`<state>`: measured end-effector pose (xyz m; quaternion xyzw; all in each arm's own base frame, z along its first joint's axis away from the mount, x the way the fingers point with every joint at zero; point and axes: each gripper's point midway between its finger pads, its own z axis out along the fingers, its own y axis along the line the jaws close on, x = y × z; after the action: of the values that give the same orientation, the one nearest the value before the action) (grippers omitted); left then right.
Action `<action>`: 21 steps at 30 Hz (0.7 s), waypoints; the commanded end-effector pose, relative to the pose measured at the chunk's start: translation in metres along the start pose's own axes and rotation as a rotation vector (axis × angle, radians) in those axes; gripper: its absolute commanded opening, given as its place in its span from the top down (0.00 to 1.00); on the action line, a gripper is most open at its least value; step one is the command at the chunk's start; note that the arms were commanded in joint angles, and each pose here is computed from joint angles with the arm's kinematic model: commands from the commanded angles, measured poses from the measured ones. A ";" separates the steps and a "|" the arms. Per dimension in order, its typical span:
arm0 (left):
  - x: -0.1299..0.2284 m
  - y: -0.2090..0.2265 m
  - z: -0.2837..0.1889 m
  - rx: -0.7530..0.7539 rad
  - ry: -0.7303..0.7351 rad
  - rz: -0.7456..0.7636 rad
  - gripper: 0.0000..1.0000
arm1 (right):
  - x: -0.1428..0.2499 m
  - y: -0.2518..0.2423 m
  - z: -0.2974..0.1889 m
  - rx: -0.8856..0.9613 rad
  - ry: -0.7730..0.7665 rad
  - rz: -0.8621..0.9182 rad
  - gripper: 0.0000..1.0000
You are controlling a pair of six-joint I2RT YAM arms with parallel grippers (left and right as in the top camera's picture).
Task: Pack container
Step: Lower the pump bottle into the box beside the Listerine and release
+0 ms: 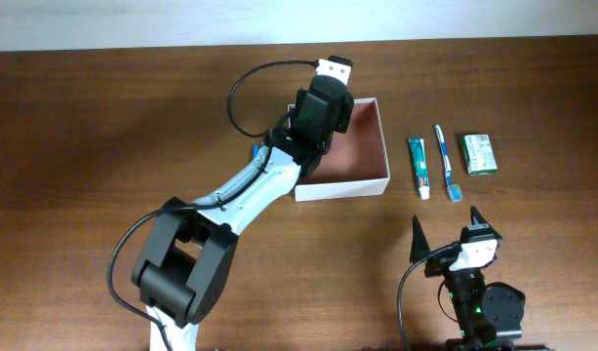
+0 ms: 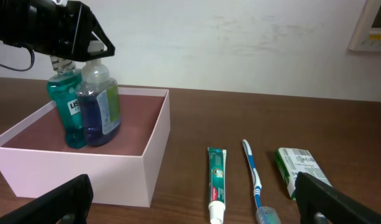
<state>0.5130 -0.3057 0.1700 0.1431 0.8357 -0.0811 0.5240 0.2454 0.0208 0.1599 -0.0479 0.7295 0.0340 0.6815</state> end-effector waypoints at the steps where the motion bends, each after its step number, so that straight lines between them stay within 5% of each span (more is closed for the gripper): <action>1: -0.017 0.000 -0.002 0.007 -0.037 -0.007 0.78 | 0.002 -0.002 0.000 0.013 -0.001 0.005 0.01; 5: -0.015 0.001 -0.002 0.006 -0.030 -0.005 0.77 | 0.002 -0.002 0.000 0.013 -0.001 0.005 0.01; 7: -0.013 0.001 -0.002 0.006 -0.023 -0.003 0.67 | 0.002 -0.002 0.000 0.013 -0.001 0.005 0.01; 21: -0.025 0.000 -0.003 0.011 -0.071 -0.015 0.64 | 0.002 -0.002 0.000 0.013 -0.001 0.005 0.01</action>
<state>0.5133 -0.3075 0.1706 0.1444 0.8341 -0.0853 0.5254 0.2454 0.0208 0.1599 -0.0480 0.7295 0.0339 0.6815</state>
